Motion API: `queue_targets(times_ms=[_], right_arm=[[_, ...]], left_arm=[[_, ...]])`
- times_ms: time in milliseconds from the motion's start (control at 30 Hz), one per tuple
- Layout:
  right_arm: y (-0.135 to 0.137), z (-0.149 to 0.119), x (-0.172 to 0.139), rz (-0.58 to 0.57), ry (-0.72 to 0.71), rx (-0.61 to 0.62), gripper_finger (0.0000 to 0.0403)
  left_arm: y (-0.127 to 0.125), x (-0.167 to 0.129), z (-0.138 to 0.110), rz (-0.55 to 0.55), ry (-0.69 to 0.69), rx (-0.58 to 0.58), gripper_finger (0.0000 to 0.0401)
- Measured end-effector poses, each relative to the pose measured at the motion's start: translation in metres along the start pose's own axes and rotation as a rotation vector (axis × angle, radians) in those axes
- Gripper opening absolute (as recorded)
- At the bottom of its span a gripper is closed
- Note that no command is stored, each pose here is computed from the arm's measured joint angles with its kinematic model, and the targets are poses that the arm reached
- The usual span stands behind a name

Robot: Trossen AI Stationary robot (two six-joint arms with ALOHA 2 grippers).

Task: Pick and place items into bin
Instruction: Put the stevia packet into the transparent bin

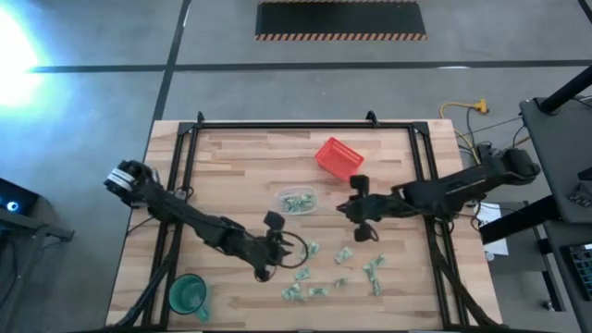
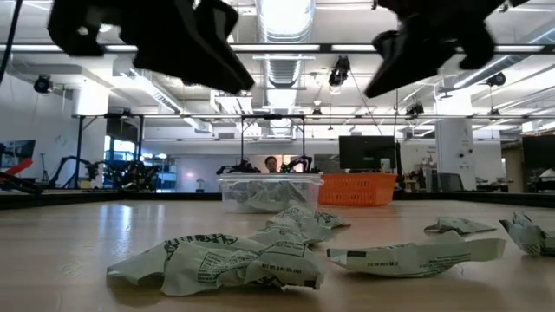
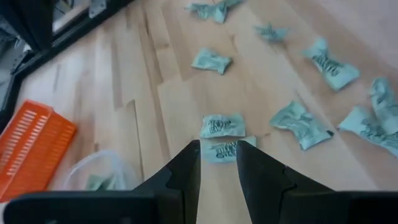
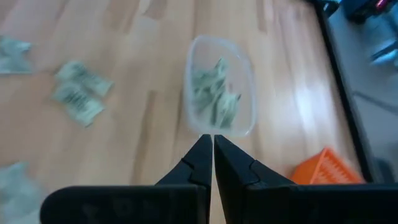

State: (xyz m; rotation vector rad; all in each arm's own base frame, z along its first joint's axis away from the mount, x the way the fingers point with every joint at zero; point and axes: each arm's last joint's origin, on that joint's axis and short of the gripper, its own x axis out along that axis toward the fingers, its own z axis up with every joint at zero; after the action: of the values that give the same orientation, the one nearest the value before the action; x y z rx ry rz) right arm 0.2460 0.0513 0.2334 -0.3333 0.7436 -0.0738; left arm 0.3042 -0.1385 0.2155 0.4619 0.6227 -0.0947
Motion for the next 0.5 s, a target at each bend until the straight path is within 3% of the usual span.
queue_targets(times_ms=[167,267,500], right_arm=[[0.004,-0.011,-0.016,0.025,0.01,0.051,0.0009],[0.004,-0.014,-0.019,0.028,0.008,0.064,0.0008],[0.006,-0.022,-0.016,0.029,0.029,0.065,0.0008]], left_arm=[[0.004,0.024,0.001,0.019,0.044,-0.014,0.0087],[0.007,0.039,0.004,-0.027,0.046,-0.034,0.0093],[0.014,0.072,0.002,-0.105,0.084,-0.064,0.0156]])
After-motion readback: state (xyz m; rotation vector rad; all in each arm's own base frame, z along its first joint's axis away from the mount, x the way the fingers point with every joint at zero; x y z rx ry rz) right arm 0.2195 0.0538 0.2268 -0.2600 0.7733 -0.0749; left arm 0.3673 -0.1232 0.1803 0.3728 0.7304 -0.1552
